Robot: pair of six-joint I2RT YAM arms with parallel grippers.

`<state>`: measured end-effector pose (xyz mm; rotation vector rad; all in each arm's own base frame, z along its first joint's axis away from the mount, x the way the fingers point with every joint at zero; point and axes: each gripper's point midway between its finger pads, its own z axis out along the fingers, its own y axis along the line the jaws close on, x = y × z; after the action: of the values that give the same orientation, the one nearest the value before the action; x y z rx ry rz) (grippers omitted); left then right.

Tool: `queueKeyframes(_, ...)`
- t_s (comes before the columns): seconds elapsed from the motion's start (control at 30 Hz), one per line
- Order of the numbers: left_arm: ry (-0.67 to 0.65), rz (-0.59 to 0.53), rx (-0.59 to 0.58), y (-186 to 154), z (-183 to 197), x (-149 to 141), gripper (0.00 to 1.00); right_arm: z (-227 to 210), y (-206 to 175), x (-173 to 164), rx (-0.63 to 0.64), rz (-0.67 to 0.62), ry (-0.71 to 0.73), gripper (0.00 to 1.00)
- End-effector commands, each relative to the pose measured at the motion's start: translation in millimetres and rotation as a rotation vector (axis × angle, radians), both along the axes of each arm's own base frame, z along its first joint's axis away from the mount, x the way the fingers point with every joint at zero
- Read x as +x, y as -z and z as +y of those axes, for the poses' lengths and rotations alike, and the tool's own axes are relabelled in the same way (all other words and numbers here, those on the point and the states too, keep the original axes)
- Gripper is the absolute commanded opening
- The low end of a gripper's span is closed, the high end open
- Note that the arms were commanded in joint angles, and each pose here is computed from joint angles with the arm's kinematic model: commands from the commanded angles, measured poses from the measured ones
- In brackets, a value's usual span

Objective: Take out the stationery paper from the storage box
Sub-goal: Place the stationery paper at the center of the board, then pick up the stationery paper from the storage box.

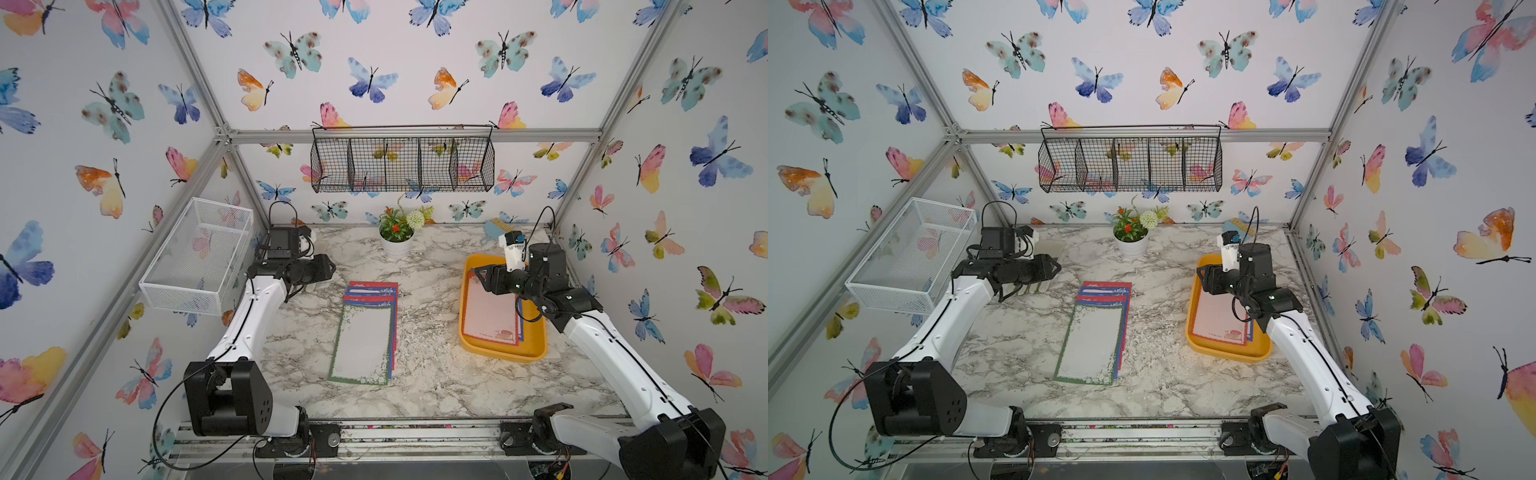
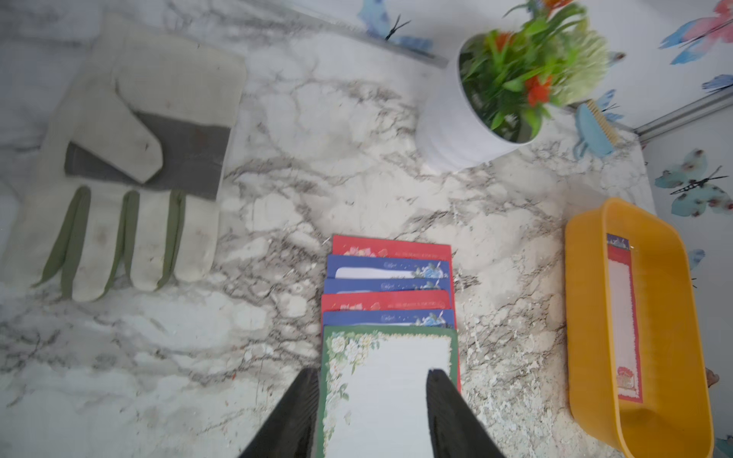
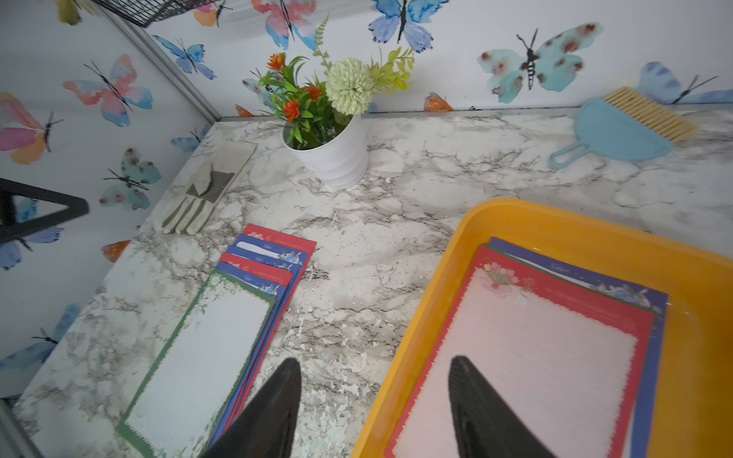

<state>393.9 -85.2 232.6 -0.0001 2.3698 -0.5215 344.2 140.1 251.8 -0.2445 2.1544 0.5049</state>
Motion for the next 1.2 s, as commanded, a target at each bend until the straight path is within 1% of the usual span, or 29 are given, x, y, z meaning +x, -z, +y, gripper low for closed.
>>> queueKeyframes(0.0, 0.097, -0.208, 0.001, -54, -56, 22, 0.48, -23, 2, 6, -0.098, 0.005, 0.107, 0.57)
queueKeyframes(0.13, 0.248, -0.317, -0.023, -79, -134, 24, 0.48, -38, 7, 7, -0.158, 0.008, 0.173, 0.51)
queueKeyframes(0.23, 0.381, -0.332, -0.037, -77, -196, 17, 0.49, -46, 10, 7, -0.183, 0.018, 0.209, 0.49)
queueKeyframes(0.3, 0.454, -0.316, -0.048, -69, -232, 11, 0.49, -51, 14, 6, -0.193, 0.032, 0.228, 0.46)
queueKeyframes(0.4, 0.531, -0.270, -0.078, -52, -271, 5, 0.50, -60, 19, 4, -0.205, 0.035, 0.272, 0.42)
queueKeyframes(0.47, 0.574, -0.226, -0.115, -40, -291, 1, 0.50, -67, 24, 4, -0.212, 0.035, 0.298, 0.39)
queueKeyframes(0.57, 0.627, -0.147, -0.139, -10, -318, -7, 0.51, -75, 34, 4, -0.209, 0.042, 0.324, 0.34)
queueKeyframes(0.67, 0.671, -0.084, -0.154, 16, -337, -18, 0.51, -82, 42, 4, -0.186, 0.046, 0.351, 0.28)
queueKeyframes(0.77, 0.670, -0.018, -0.180, 35, -341, -24, 0.51, -91, 57, 6, -0.186, 0.072, 0.382, 0.25)
queueKeyframes(0.8, 0.677, 0.028, -0.184, 54, -344, -26, 0.51, -96, 65, 5, -0.190, 0.090, 0.395, 0.25)
queueKeyframes(0.87, 0.706, 0.086, -0.231, 64, -348, -36, 0.51, -106, 81, 6, -0.184, 0.127, 0.421, 0.25)
queueKeyframes(0.97, 0.716, 0.161, -0.287, 79, -352, -46, 0.51, -118, 100, 5, -0.150, 0.169, 0.450, 0.27)
queueKeyframes(1.07, 0.720, 0.210, -0.320, 89, -354, -52, 0.52, -130, 116, 3, -0.131, 0.195, 0.485, 0.30)
queueKeyframes(1.17, 0.724, 0.232, -0.318, 98, -355, -56, 0.52, -136, 133, 1, -0.131, 0.234, 0.495, 0.32)
